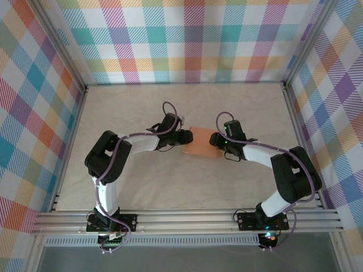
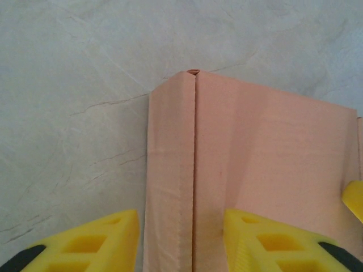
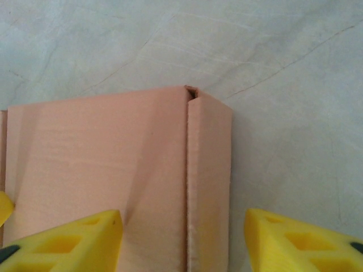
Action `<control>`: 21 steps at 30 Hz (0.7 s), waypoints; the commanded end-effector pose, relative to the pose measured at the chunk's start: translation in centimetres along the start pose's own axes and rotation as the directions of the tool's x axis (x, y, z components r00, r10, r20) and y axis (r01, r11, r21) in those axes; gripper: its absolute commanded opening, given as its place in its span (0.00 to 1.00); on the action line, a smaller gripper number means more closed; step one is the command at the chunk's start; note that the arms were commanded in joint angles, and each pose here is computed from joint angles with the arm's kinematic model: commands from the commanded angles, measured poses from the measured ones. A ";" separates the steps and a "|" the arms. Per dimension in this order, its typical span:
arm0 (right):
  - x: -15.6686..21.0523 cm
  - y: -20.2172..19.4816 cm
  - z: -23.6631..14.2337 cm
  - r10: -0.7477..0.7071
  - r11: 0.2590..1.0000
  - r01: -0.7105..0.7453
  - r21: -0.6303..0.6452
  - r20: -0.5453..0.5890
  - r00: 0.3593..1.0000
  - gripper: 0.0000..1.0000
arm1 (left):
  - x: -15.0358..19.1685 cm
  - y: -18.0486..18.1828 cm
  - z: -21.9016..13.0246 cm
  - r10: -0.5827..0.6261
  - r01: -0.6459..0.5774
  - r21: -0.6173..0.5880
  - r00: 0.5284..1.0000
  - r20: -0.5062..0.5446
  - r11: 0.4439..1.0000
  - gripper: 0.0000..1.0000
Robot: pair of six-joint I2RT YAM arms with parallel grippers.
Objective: Fold the paper box
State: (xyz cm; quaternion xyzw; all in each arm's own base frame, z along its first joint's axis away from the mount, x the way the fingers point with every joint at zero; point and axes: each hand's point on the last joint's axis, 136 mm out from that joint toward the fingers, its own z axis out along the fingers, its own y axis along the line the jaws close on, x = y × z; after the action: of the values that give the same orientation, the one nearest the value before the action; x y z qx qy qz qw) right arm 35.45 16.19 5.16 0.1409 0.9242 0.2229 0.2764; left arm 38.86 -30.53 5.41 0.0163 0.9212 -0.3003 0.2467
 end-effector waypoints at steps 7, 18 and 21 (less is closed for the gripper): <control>-0.9 1.2 -0.9 0.188 0.950 -0.196 -0.244 -0.057 0.980 0.67 | 1.1 2.1 0.1 -0.146 0.147 0.074 0.989 -0.022 0.986 0.33; -0.5 2.2 -0.3 0.201 0.907 -0.232 -0.352 -0.124 0.972 0.70 | 1.6 4.1 0.1 -0.220 0.222 0.092 0.975 -0.036 0.971 0.29; -0.4 2.9 -0.2 0.181 0.894 -0.224 -0.388 -0.144 0.973 0.71 | 1.8 4.7 0.0 -0.234 0.237 0.097 0.971 -0.041 0.967 0.28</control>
State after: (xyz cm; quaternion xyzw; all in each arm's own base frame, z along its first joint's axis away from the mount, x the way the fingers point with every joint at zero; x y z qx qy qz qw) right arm 35.96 17.49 6.35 0.1834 0.8632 0.4102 0.2302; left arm 39.35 -28.87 5.24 -0.0467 0.8855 -0.3996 0.2325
